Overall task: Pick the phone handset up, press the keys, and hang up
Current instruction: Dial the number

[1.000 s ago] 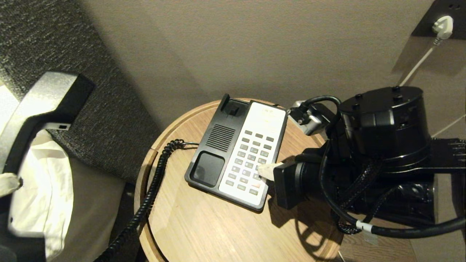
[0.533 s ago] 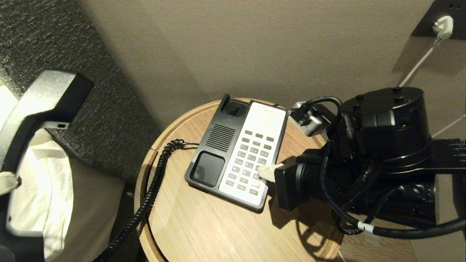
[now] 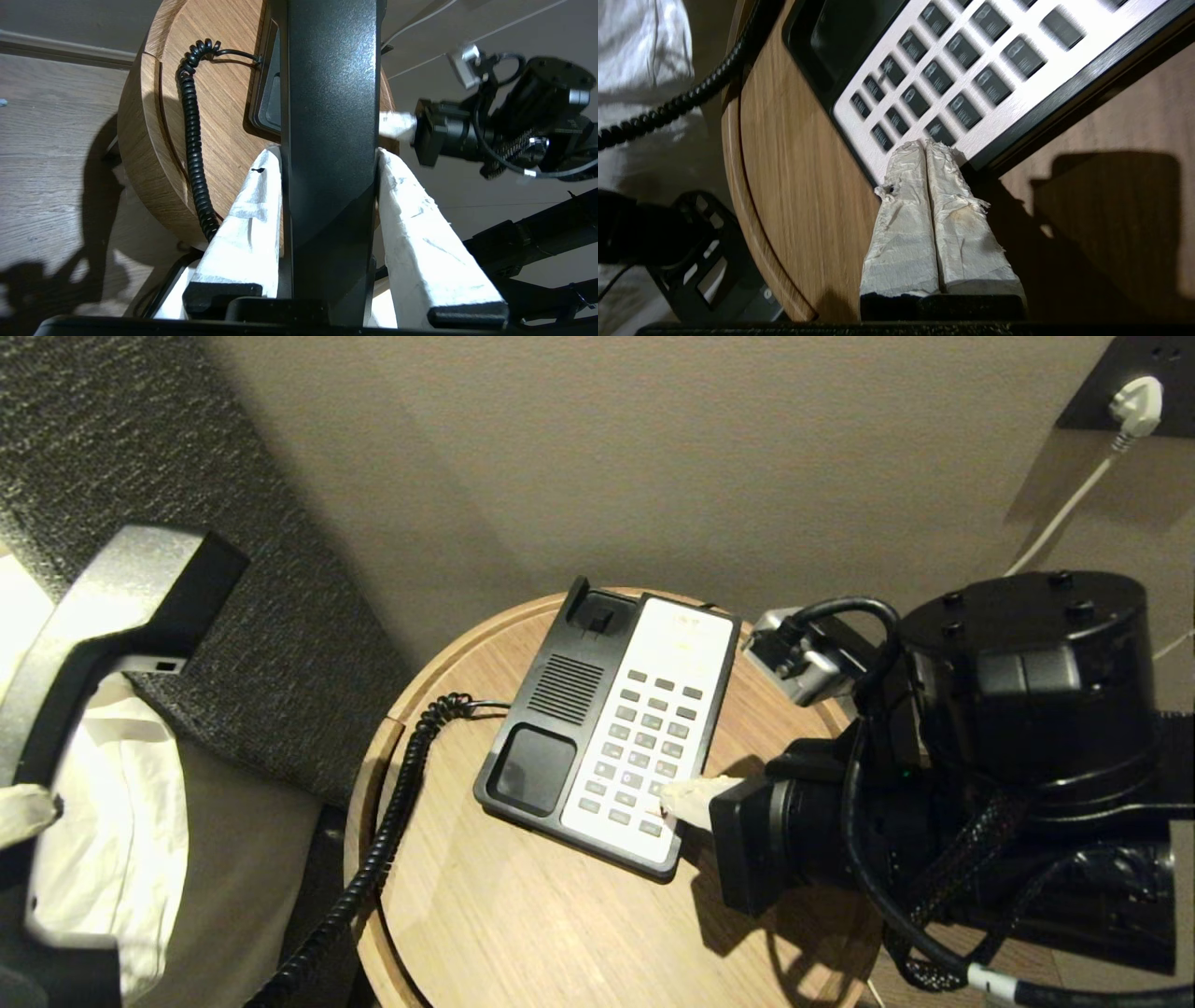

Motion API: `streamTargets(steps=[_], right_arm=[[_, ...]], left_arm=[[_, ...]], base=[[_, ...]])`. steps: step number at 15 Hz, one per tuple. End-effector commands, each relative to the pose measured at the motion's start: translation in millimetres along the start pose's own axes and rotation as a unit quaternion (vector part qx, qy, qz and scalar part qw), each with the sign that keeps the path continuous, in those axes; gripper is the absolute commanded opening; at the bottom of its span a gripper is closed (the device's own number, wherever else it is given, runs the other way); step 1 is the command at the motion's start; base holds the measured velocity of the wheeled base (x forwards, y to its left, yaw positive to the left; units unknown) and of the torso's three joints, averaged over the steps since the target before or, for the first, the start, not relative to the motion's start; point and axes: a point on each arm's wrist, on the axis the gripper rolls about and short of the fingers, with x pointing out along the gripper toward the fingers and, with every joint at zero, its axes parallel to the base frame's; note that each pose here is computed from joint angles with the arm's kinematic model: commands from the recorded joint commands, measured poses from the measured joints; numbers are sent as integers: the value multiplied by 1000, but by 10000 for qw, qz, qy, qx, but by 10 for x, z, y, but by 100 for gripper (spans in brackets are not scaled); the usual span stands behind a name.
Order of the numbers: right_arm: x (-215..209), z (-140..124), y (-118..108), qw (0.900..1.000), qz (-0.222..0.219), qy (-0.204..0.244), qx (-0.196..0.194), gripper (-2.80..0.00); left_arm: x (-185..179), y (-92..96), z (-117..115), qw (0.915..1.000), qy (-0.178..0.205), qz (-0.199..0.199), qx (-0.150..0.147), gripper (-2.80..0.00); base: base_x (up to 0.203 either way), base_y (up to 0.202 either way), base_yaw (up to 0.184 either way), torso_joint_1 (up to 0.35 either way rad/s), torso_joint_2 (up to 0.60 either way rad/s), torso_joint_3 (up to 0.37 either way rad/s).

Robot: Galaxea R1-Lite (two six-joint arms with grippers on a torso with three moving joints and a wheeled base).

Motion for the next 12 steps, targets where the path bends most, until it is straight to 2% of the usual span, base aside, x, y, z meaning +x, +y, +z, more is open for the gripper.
streamTargets(steps=[1, 12], right_arm=[[-18, -81, 43, 9999, 75, 105, -66, -280], [58, -124, 42, 9997, 31, 218, -93, -280]], left_arm=[[5, 4, -7, 10000, 22, 23, -13, -280], [-13, 7, -6, 10000, -4, 8, -20, -280]], base=[[0, 0, 0, 0, 0, 0], [0, 0, 0, 0, 0, 0]])
